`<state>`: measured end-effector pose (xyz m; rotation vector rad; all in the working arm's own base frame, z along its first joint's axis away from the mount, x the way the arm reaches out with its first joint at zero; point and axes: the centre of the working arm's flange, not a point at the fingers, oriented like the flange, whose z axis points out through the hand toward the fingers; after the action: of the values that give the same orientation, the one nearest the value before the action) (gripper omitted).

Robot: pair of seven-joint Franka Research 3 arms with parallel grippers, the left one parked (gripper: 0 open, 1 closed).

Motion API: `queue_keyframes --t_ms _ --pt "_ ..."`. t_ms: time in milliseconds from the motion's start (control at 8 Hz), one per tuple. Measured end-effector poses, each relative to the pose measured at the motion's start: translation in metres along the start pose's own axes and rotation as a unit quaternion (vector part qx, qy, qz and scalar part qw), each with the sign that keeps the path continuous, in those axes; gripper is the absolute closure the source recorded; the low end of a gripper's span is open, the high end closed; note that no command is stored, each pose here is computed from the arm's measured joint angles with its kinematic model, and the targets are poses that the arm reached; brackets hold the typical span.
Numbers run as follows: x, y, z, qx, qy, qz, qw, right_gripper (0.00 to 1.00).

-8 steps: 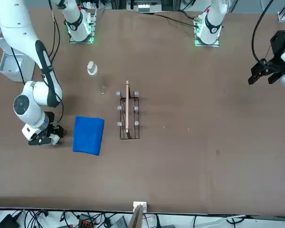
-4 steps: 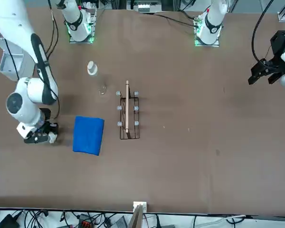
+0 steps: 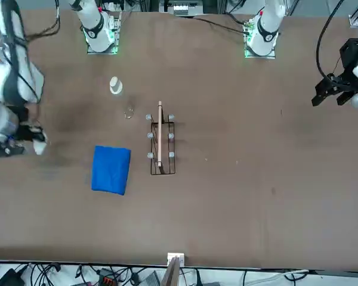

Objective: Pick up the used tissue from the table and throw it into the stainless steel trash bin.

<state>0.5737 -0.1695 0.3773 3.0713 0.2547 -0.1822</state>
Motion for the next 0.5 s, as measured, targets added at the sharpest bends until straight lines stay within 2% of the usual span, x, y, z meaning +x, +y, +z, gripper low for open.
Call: queue_keyframes --t_ms 250,500 --pt "-0.049 0.064 0.000 0.018 -0.016 -0.016 1.000 0.88" --pt "-0.090 0.109 0.018 0.034 -0.026 -0.025 0.999 0.89"
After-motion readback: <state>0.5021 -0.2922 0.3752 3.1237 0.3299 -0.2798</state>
